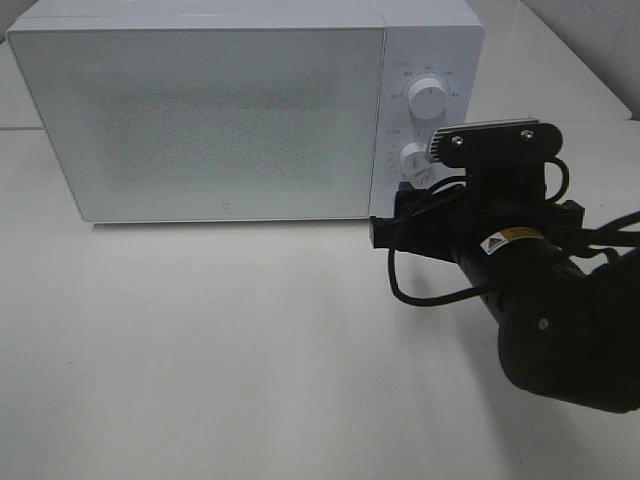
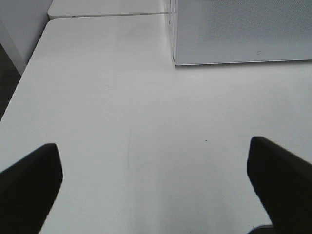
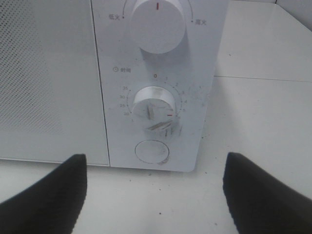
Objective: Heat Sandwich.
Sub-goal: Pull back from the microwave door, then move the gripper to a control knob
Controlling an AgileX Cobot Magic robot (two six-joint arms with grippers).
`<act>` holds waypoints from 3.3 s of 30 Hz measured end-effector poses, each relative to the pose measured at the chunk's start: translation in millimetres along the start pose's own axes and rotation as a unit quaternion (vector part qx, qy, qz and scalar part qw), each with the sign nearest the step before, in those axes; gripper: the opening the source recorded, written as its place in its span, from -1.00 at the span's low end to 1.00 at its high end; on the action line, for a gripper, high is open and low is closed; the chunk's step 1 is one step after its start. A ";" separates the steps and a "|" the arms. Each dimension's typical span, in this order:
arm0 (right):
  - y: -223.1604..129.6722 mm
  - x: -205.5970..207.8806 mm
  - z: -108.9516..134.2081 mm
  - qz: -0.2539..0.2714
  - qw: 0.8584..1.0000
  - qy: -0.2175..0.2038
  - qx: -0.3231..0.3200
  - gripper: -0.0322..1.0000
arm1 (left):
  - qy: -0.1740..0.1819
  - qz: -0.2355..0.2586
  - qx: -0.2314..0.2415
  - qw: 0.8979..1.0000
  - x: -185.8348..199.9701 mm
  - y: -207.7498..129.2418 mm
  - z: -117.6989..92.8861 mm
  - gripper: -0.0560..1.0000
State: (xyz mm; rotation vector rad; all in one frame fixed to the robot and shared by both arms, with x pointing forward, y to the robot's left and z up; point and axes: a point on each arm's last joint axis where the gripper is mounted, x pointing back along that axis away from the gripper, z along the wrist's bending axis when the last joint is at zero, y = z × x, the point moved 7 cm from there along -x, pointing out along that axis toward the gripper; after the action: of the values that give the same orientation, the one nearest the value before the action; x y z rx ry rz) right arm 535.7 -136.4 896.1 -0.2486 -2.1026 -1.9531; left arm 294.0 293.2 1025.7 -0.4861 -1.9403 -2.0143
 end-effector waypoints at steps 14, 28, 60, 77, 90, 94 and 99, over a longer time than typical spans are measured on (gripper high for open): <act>9.7 -44.7 2.6 -0.015 1.000 -0.006 0.004 0.51 | 0.000 0.000 0.000 1.000 0.0 0.0 0.0 0.95; 3.5 -80.7 -0.1 -0.004 1.000 -0.009 0.006 0.51 | 0.000 0.000 0.000 1.000 0.0 0.0 0.0 0.95; -3.4 -96.3 1.1 0.001 0.999 -0.025 -0.029 -0.09 | 0.000 0.000 0.000 1.000 0.0 0.0 0.0 0.95; -2.6 -96.3 0.8 -0.004 0.998 -0.026 -0.056 -0.09 | 0.000 0.000 0.000 1.000 0.0 0.0 0.0 0.95; -1.2 -95.3 3.2 -0.027 0.970 -0.013 -0.241 -0.09 | 0.000 0.000 0.000 1.000 0.0 0.0 0.0 0.95; -1.0 -95.3 3.7 -0.027 0.952 -0.009 -0.303 -0.09 | 0.000 0.000 0.000 1.000 0.0 0.0 0.0 0.95; -0.8 -94.5 4.5 -0.030 0.908 -0.002 -0.417 -0.08 | 0.000 0.000 0.000 1.000 0.0 0.0 0.0 0.95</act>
State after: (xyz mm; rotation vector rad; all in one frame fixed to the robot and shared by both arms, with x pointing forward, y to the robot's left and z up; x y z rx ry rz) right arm 625.1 -127.1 866.4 -0.3372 -1.1489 -2.7712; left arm 294.0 293.2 1025.7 -0.4861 -1.9403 -2.0143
